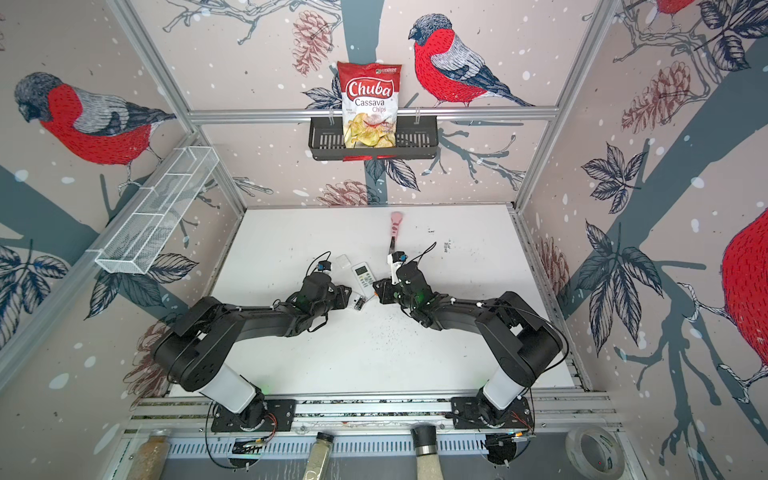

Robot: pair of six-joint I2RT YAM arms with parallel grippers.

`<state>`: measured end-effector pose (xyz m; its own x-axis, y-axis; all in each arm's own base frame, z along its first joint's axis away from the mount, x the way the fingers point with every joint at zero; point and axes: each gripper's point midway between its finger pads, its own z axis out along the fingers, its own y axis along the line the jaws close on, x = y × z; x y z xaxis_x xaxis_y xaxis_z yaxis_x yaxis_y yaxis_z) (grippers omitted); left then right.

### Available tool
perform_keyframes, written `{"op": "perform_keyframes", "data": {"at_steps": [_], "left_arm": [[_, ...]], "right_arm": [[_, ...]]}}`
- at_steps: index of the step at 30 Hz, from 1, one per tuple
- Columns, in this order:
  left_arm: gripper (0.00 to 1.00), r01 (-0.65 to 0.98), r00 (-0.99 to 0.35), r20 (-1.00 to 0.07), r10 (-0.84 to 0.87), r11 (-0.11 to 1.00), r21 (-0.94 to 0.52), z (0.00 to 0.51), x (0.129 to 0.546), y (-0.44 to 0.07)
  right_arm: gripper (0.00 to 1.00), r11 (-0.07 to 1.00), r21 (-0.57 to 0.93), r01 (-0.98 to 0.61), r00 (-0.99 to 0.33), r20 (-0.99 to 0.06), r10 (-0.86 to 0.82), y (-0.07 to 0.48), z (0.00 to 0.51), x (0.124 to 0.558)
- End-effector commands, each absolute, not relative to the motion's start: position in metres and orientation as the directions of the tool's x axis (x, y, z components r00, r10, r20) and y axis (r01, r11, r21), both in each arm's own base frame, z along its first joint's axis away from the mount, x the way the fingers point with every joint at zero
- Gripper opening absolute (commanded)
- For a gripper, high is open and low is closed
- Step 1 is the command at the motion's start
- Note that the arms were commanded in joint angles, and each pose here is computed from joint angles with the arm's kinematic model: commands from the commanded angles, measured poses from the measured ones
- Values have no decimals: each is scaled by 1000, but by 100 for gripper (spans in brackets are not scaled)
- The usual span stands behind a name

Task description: Unload the batteries from the remote control

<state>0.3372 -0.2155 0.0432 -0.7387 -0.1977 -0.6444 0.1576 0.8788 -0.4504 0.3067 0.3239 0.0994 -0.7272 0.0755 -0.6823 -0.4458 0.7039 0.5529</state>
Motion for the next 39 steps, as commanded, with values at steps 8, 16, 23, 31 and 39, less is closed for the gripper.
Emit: {"op": "perform_keyframes", "data": {"at_steps": [8, 16, 23, 31, 39], "left_arm": [[36, 162, -791, -589, -167, 870, -465, 25, 322, -218], [35, 161, -795, -581, -171, 866, -474, 23, 321, -218], [35, 154, -799, -575, -176, 865, -478, 20, 320, -217], [34, 155, -799, -575, -178, 862, -483, 21, 320, -217], [34, 158, -798, -576, -179, 860, -485, 21, 321, -217]], "right_arm": [[0, 685, 569, -455, -721, -687, 91, 332, 100, 309], [0, 690, 556, -463, -710, -699, 87, 332, 100, 307], [0, 725, 471, -503, -657, -753, 33, 337, 101, 298], [0, 729, 437, -528, -620, -784, 20, 342, 101, 292], [0, 706, 531, -469, -668, -736, 110, 336, 93, 302]]}}
